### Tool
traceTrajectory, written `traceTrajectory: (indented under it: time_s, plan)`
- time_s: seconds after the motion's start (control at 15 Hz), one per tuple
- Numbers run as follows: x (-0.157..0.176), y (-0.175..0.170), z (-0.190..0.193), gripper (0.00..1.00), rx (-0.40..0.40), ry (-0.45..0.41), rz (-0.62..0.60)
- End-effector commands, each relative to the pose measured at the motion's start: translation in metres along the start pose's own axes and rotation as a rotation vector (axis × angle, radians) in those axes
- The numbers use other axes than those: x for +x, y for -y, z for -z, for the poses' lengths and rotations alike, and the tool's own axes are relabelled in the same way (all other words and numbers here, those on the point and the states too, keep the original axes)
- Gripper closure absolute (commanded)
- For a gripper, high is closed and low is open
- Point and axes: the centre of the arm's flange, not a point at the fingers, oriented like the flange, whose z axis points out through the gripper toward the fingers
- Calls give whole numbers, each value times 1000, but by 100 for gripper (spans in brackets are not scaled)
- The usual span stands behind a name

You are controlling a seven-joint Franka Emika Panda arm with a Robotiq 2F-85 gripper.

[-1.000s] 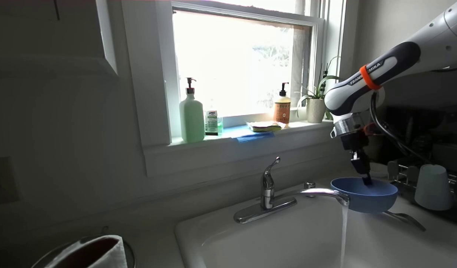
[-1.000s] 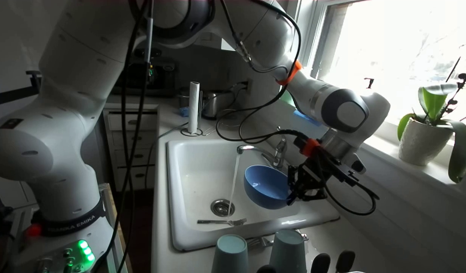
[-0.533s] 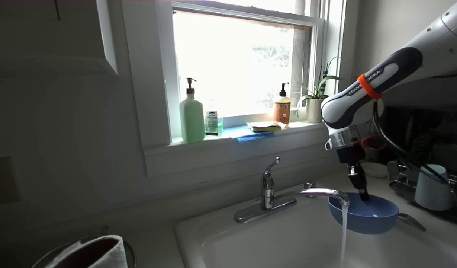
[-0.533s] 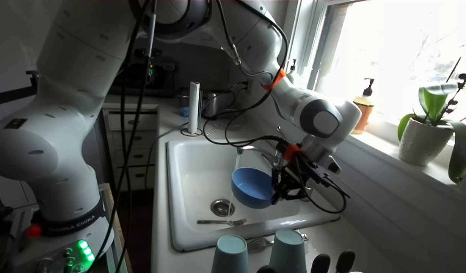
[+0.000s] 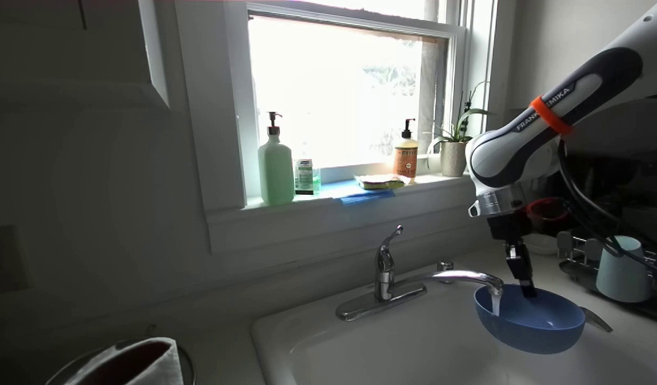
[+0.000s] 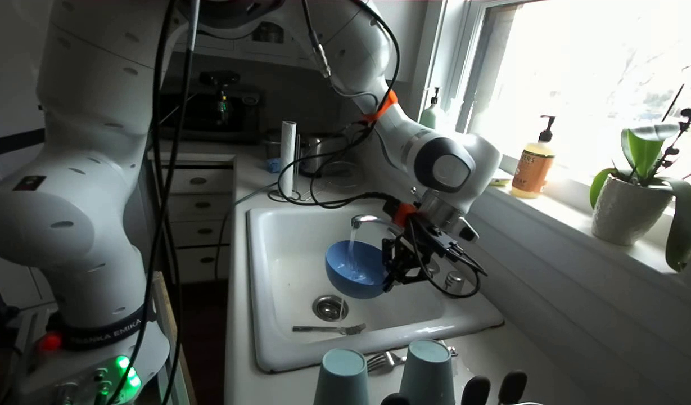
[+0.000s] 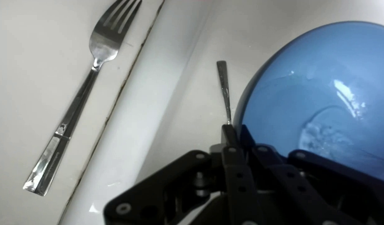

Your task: Pick up the blue bowl, fetch some water and put the blue bowl on the kitchen counter

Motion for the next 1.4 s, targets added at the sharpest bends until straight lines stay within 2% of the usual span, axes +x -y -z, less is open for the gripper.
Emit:
traceTrajectory:
  time_s: [0.0, 0.87, 1.33]
  plan:
    - [-19, 23, 0, 99, -25, -33, -19]
    - [-13, 26, 5, 99, -42, -63, -46]
    - [-11, -5, 26, 99, -51, -78, -37]
